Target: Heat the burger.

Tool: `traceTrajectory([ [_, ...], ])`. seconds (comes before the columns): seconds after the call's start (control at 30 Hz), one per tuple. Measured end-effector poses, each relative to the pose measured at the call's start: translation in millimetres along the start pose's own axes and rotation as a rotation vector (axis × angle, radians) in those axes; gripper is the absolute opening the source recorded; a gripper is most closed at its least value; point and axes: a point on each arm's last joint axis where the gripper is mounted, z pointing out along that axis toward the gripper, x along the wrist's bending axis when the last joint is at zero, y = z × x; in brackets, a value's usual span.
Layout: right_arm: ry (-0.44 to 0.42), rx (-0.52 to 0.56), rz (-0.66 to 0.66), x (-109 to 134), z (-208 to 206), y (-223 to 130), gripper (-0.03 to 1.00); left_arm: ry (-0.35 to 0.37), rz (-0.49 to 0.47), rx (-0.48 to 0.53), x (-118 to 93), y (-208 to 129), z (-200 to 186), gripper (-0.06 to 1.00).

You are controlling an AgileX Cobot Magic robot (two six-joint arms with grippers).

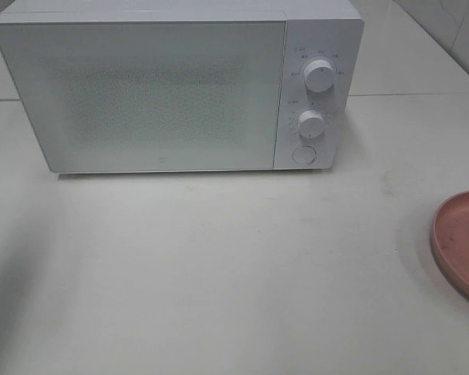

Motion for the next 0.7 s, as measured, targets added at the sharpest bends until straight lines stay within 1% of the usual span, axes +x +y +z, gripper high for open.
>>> traceTrajectory([
  [0.03,0.000,0.000,0.000,0,0,0,0.75,0.014,0.000,-0.007,1,-9,-2,0.99],
  [0.07,0.000,0.000,0.000,0,0,0,0.75,0.036,0.005,-0.015,2,-27,-3,0.99],
  [0.1,0.000,0.000,0.000,0,0,0,0.75,0.036,0.005,-0.015,2,-27,-3,0.99],
  [0.13,0.000,0.000,0.000,0,0,0,0.75,0.046,0.007,-0.026,3,-36,-5,0.99],
  [0.17,0.000,0.000,0.000,0,0,0,0.75,0.060,0.014,-0.067,3,-53,-9,0.99],
  [0.27,0.000,0.000,0.000,0,0,0,0.75,0.064,0.016,-0.087,3,-61,-10,0.99],
  [0.33,0.000,0.000,0.000,0,0,0,0.75,0.074,0.023,-0.188,3,-85,-12,0.99],
  [0.43,0.000,0.000,0.000,0,0,0,0.75,0.076,0.025,-0.207,3,-92,-12,0.99],
  [0.5,0.000,0.000,0.000,0,0,0,0.75,0.080,0.029,-0.275,3,-116,-11,0.99],
  [0.57,0.000,0.000,0.000,0,0,0,0.75,0.080,0.030,-0.294,3,-122,-10,0.99],
  [0.6,0.000,0.000,0.000,0,0,0,0.75,0.081,0.032,-0.339,3,-132,-9,0.99],
  [0.63,0.000,0.000,0.000,0,0,0,0.75,0.081,0.032,-0.339,3,-132,-9,0.99],
  [0.67,0.000,0.000,0.000,0,0,0,0.75,0.082,0.033,-0.367,2,-137,-11,0.99],
  [0.7,0.000,0.000,0.000,0,0,0,0.75,0.084,0.037,-0.433,2,-145,-16,0.99],
])
